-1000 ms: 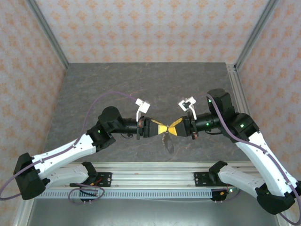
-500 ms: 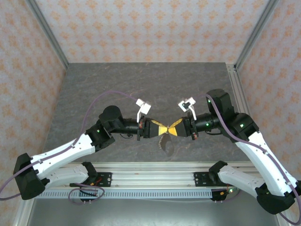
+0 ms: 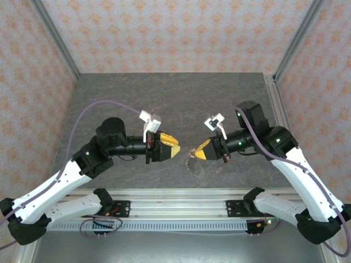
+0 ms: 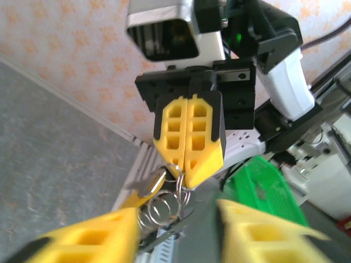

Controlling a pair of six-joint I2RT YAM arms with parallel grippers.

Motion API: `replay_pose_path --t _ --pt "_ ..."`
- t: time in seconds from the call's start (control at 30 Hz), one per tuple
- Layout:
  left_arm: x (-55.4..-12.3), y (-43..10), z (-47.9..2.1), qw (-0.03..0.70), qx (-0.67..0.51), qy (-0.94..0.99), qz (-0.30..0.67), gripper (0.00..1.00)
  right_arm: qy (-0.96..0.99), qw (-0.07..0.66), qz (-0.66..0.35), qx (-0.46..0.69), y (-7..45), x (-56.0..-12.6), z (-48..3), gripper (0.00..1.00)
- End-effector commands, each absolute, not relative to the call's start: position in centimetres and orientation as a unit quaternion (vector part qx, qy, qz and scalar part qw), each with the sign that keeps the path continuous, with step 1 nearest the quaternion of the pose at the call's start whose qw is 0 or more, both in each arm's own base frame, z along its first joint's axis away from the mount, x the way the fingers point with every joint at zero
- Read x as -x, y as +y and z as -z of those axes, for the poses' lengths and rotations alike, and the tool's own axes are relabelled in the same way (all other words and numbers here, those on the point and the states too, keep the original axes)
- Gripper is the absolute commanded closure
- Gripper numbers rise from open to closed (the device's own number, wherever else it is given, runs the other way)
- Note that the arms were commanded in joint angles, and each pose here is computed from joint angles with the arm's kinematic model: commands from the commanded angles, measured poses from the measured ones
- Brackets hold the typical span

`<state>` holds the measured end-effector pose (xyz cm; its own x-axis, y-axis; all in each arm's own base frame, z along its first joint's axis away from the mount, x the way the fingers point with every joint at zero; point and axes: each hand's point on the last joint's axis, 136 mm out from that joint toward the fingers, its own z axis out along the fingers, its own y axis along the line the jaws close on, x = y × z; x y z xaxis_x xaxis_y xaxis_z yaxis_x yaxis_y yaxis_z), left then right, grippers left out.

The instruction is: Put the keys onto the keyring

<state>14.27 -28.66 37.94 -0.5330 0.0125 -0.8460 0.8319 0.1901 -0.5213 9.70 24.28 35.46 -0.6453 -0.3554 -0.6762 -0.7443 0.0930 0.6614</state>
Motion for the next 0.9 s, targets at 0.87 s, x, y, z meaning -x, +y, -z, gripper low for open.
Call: replay_pose_path --t 0.87 --pt "-13.3 -31.9 -38.3 0.32 -0.54 0.57 0.531 0.48 0.676 0.112 -0.633 0.359 24.8 -7.9 -38.7 1.0"
